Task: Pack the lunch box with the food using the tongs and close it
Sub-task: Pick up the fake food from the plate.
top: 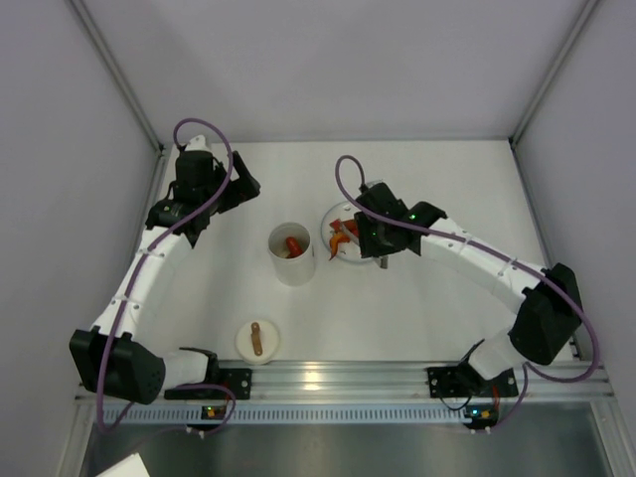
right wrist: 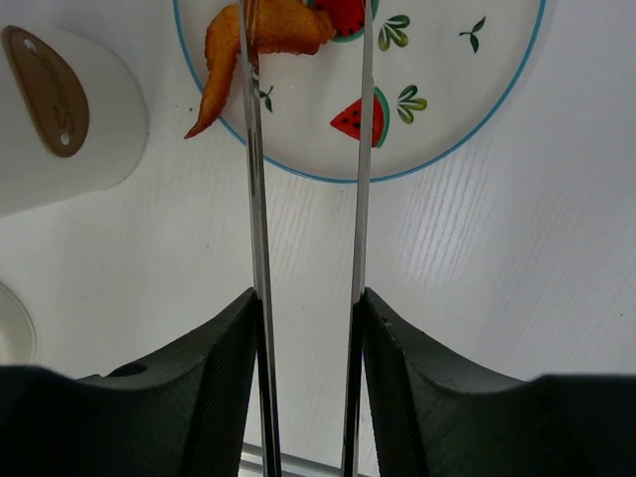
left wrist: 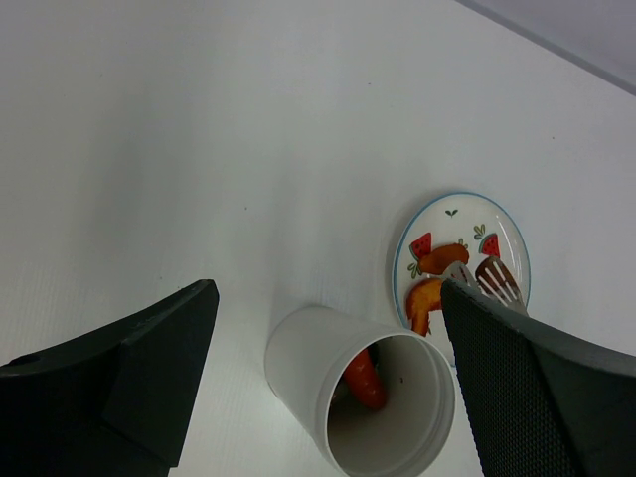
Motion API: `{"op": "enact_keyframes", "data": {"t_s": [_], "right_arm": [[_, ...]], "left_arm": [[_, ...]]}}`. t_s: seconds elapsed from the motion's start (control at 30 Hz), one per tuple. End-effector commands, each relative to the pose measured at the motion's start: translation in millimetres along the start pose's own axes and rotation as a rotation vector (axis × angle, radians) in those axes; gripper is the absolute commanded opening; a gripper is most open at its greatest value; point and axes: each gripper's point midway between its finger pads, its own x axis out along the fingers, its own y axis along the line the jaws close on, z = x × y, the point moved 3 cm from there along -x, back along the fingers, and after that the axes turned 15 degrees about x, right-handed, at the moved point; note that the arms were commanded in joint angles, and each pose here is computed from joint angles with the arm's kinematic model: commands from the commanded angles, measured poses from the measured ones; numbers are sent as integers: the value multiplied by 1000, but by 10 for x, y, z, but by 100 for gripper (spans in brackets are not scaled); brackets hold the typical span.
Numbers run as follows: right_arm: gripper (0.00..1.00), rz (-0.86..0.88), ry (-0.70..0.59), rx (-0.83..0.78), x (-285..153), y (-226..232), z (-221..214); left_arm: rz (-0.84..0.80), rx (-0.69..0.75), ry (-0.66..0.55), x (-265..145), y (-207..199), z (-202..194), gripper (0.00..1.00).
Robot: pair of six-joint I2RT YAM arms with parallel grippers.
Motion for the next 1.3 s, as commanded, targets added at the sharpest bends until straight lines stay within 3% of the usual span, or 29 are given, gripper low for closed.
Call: {"op": "enact_keyframes", "data": {"t_s": [0.0,0.77,1.27], "right_arm": [[43,61,-58,42,99,189,237],[44,50,-22,42,423,314,405],[40,15,-38,36,358,275,495]], "left_arm": [[-3,0,-18,-16,-19,50,99],[-4,-3,-18,-6,-23,50,99],[-2,0,-23,-17,-20,63,99]]}}
